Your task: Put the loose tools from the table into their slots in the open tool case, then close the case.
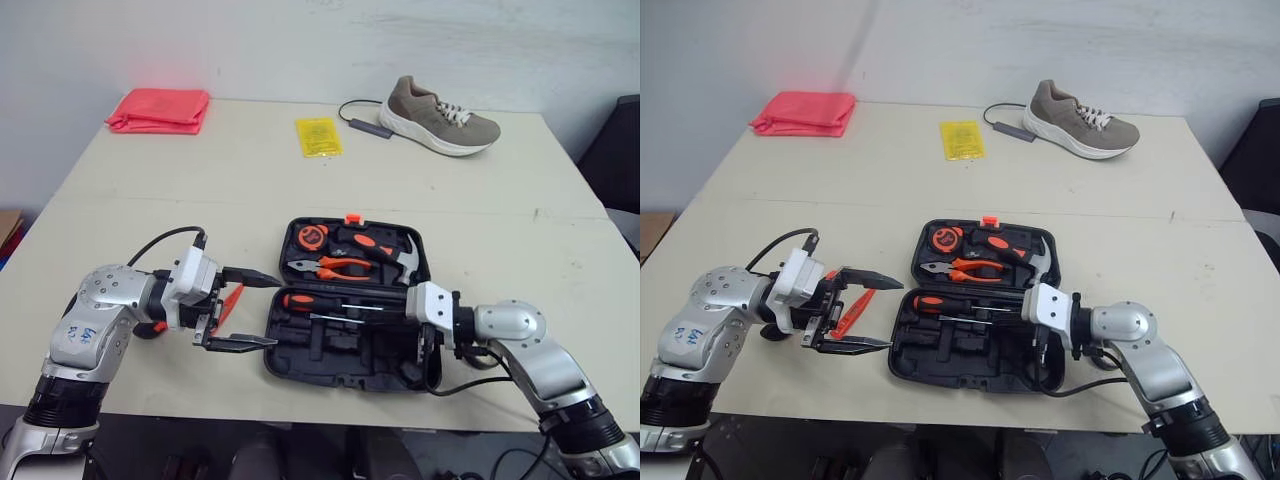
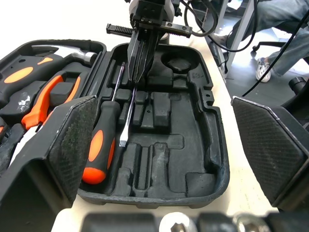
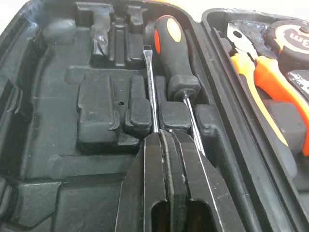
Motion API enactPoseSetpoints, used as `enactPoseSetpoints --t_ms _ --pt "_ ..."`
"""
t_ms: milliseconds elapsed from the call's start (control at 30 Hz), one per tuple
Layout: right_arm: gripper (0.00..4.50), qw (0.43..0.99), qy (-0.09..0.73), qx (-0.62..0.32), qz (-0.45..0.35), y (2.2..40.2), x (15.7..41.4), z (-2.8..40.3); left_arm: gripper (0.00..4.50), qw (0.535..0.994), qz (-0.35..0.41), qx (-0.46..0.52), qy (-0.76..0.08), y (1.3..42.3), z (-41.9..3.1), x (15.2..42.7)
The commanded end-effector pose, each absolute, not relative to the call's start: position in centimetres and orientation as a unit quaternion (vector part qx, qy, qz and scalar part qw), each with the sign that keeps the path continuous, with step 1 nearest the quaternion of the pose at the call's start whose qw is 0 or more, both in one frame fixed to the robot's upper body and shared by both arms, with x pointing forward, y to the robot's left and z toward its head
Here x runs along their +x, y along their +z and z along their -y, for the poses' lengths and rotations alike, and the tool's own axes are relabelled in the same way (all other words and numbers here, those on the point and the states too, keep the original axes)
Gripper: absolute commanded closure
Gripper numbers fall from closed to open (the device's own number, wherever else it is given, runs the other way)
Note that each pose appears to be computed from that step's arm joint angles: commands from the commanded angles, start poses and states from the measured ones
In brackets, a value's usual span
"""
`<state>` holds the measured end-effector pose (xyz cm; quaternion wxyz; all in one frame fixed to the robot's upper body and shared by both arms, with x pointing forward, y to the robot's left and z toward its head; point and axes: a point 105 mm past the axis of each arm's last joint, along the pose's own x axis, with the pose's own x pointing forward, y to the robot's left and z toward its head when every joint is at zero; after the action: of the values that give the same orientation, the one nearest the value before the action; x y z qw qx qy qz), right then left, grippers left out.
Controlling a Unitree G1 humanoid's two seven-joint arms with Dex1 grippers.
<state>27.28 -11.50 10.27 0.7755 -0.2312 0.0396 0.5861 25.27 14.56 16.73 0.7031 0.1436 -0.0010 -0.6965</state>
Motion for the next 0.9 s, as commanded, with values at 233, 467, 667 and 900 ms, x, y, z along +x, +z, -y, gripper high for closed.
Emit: enactPoseSetpoints --t_ms 233,467,667,900 --pt "4.18 0.823 0.531 -0.196 0.050 16.3 25.0 15.8 0.00 0.749 0.014 0.165 -0.642 18.0 -17.4 25.6" --pt "1.04 0.882 0.389 -0.264 -0.015 16.9 22.6 25.9 0.00 0.850 -0.024 0.184 -0.492 17.8 -26.1 27.3" --pt "0.05 0.911 0.282 -0.301 -0.015 17.4 20.0 33.7 0.00 0.915 -0.048 0.189 -0.352 17.3 -34.0 26.9" --pt "0.05 0.940 0.131 -0.306 -0.075 14.8 16.3 42.1 0.00 0.965 -0.087 0.184 -0.166 15.9 -42.8 23.5"
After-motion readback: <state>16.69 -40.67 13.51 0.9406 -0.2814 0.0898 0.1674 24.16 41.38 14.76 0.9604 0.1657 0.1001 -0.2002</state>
